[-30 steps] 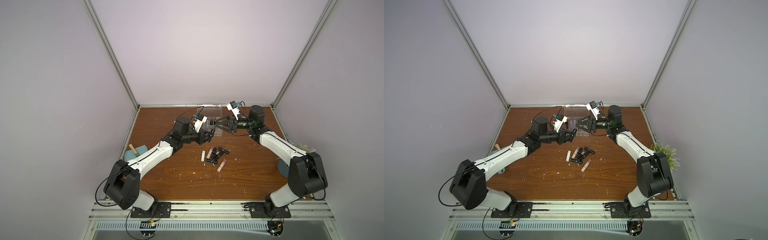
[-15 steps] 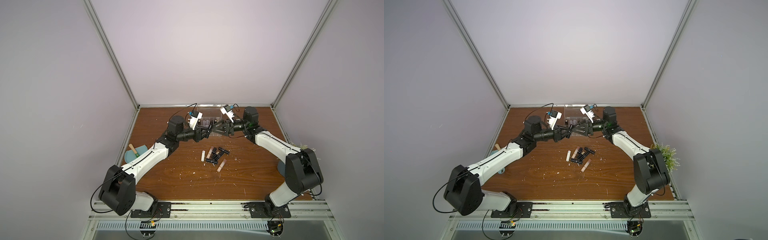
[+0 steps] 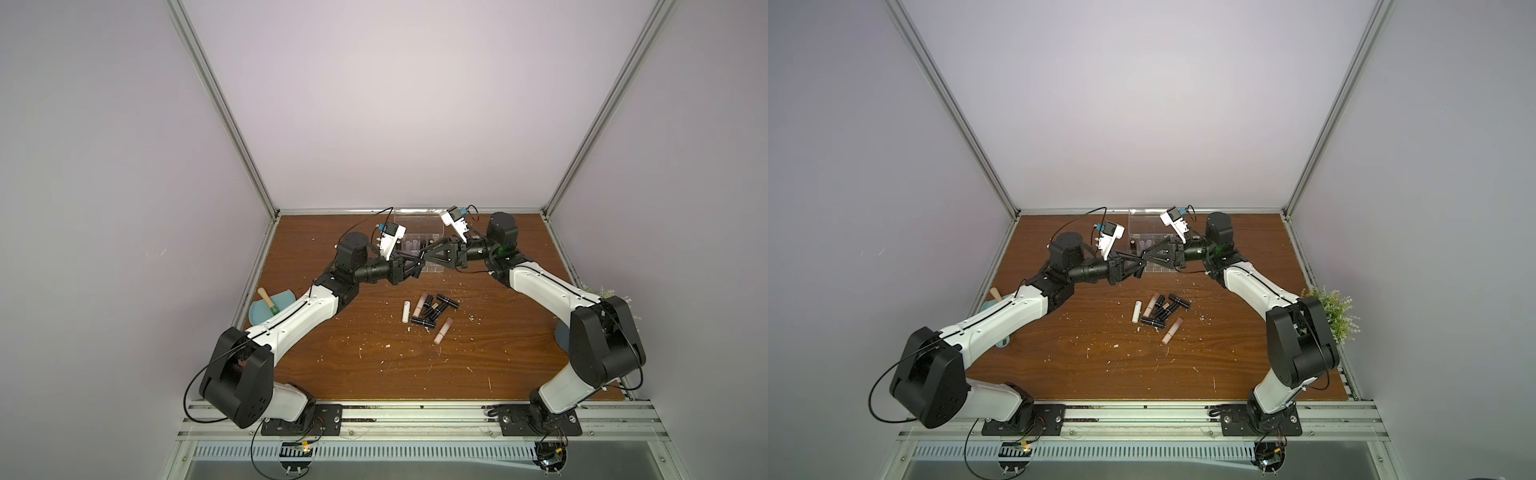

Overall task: Arrange the lipsticks in the organizer
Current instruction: Pick up the lipstick at the center of the board.

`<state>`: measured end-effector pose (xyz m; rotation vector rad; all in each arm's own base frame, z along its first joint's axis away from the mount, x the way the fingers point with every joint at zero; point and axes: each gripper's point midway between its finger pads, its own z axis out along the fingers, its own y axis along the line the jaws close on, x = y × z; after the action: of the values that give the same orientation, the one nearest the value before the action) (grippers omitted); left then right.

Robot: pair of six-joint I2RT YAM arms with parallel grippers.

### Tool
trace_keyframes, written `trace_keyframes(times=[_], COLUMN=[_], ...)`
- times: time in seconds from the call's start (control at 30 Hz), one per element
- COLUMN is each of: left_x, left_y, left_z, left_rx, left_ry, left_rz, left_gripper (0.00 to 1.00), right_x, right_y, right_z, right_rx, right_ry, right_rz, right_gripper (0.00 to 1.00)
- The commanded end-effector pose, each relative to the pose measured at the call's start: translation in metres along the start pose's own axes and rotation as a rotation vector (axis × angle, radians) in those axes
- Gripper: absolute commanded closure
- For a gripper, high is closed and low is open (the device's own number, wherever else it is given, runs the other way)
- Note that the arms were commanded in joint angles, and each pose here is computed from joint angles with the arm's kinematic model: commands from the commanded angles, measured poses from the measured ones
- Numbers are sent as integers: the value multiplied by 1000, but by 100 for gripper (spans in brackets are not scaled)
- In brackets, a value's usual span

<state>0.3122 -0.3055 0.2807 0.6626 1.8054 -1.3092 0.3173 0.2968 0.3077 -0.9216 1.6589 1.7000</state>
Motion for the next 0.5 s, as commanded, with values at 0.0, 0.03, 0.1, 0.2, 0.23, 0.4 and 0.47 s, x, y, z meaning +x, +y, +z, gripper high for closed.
trace_keyframes(times=[0.0, 0.03, 0.1, 0.2, 0.23, 0.4, 0.47], left_x=[-3, -3, -3, -3, -3, -2, -2], left_y=[-2, -1, -1, -1, 0, 1, 3], left_z=[0, -1, -1, 0, 0, 0, -1], left_rx=[19, 15, 14, 13, 11, 0, -10], left_ry=[-9, -10, -11, -11, -10, -8, -8], left_rz=[12, 13, 15, 17, 15, 18, 18], left_gripper=[77, 77, 77, 77, 77, 76, 72], right_x=[-12, -12, -11, -10, -9, -9, -10], right_y=[12, 12, 13, 11, 10, 10, 10], right_z=[3, 3, 4, 5, 5, 5, 5], right_rx=[-30, -32, -37, -40, -40, -39, -37], right_ry=[-15, -16, -12, -7, -5, -5, -5], right_rz=[-60, -60, -58, -52, -50, -46, -48], right_gripper=[57, 59, 61, 65, 68, 79, 82])
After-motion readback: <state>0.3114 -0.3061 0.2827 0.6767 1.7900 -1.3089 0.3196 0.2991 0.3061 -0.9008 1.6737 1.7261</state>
